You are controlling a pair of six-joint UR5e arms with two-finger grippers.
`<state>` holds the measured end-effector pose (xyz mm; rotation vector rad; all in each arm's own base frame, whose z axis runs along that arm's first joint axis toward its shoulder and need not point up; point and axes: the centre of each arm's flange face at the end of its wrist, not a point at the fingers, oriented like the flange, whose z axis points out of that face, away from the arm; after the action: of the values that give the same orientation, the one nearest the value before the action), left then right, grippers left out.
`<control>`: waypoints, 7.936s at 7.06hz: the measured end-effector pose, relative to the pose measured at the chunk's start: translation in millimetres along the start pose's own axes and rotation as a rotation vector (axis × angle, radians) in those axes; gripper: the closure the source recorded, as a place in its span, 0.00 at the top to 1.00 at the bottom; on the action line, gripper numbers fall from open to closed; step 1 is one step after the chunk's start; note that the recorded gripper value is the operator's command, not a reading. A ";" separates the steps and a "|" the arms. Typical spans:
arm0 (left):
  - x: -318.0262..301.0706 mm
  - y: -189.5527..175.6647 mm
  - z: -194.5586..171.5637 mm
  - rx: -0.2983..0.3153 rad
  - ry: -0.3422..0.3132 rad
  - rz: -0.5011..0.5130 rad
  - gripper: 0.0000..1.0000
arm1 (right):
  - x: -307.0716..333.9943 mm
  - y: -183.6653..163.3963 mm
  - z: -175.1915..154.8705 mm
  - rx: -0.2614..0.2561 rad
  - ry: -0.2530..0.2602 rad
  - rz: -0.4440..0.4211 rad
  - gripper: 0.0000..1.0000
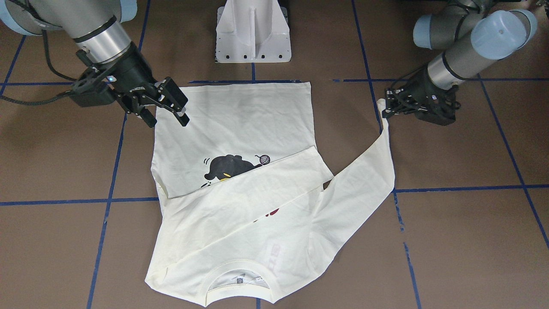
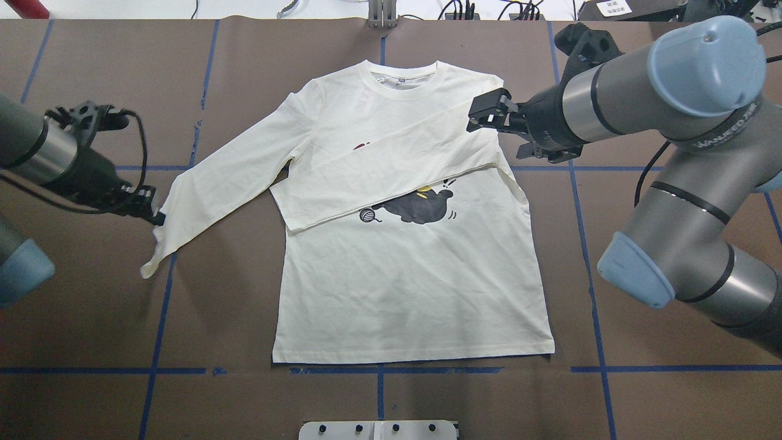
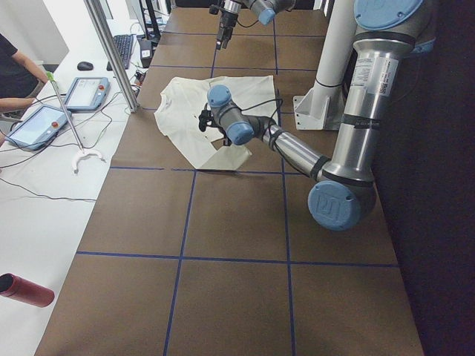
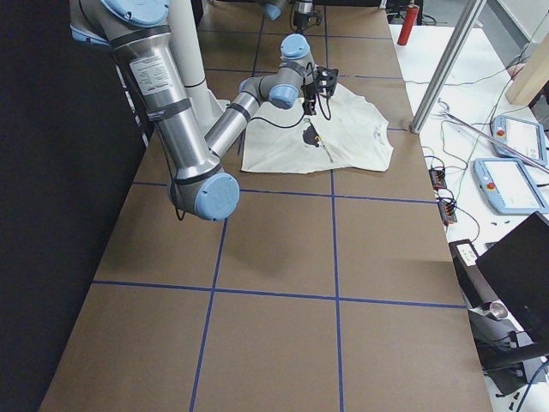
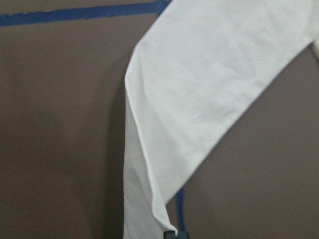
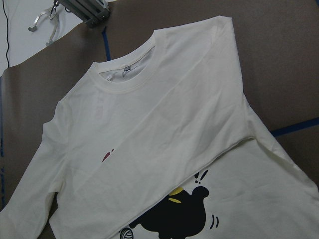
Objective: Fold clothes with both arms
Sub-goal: 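Fold the other sleeve across the shirt with the left gripper while the right withdraws, then release the sleeve and move both grippers to the hem corners nearest the robot, then grasp both hem corners with the left and right grippers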
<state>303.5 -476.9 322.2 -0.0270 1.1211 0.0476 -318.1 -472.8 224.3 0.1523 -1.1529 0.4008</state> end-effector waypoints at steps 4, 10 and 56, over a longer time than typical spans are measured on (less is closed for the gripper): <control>362.7 -101.9 71.9 0.190 0.083 -0.282 0.00 | 68.1 -53.7 -34.3 -0.003 0.052 -0.034 1.00; 419.2 -80.0 224.5 0.345 0.168 -0.226 0.00 | 106.3 -64.1 -59.6 0.003 0.072 -0.029 1.00; 131.9 260.3 219.4 0.167 -0.298 -0.400 0.63 | 163.7 267.3 59.5 0.065 0.266 0.203 0.00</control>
<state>544.6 -203.7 299.4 -0.0916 0.8022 -0.3883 -415.5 -208.5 374.2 0.0369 -0.8957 0.6197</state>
